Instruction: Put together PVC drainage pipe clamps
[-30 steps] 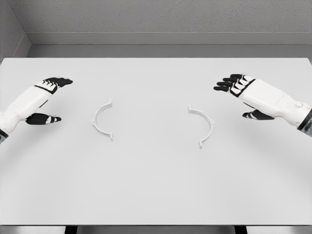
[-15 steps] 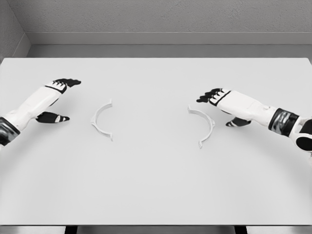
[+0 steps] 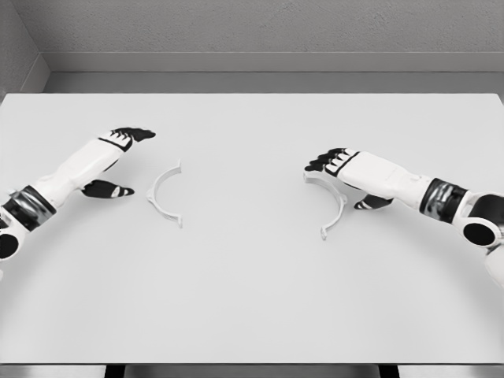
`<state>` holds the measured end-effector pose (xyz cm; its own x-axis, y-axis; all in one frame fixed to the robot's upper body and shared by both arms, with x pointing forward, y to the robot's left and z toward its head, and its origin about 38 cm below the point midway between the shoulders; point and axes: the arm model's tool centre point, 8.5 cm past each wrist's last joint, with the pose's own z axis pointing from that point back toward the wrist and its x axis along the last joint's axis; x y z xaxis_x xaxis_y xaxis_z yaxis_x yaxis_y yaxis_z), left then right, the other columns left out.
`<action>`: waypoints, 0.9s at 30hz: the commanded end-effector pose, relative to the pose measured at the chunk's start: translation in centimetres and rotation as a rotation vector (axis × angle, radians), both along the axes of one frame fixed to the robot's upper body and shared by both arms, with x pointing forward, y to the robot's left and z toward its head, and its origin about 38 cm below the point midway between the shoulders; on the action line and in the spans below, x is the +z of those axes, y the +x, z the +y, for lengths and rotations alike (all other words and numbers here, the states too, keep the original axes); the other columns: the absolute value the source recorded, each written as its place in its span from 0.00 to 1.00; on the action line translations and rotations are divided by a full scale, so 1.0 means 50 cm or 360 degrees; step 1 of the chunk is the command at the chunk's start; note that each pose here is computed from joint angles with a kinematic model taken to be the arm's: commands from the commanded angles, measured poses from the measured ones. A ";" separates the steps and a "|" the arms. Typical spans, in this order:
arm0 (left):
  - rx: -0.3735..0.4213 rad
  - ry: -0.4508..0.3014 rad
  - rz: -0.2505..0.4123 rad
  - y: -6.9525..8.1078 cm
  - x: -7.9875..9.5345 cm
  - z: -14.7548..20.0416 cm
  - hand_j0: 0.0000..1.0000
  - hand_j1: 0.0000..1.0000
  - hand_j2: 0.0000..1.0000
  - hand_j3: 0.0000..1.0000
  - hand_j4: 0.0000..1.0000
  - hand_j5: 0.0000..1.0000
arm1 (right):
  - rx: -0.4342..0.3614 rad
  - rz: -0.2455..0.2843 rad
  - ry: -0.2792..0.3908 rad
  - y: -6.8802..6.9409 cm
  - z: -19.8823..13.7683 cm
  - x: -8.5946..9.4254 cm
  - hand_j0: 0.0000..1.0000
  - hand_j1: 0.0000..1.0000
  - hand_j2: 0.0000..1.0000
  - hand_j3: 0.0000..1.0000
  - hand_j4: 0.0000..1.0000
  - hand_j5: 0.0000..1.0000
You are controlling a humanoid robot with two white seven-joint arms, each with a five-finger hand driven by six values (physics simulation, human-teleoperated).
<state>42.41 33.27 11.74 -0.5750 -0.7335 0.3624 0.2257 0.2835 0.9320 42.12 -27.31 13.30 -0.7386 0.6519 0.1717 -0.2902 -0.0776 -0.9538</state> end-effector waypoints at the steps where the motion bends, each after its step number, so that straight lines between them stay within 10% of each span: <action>1: -0.0014 -0.0012 0.0007 -0.001 -0.003 -0.008 1.00 1.00 1.00 1.00 1.00 1.00 | 0.0010 0.0006 0.0018 -0.001 0.009 -0.002 1.00 1.00 1.00 1.00 1.00 1.00; 27: -0.0053 -0.0006 0.0004 0.000 -0.014 -0.039 1.00 1.00 1.00 1.00 1.00 1.00 | 0.0127 -0.0040 0.0040 -0.003 0.067 0.018 1.00 1.00 1.00 1.00 1.00 1.00</action>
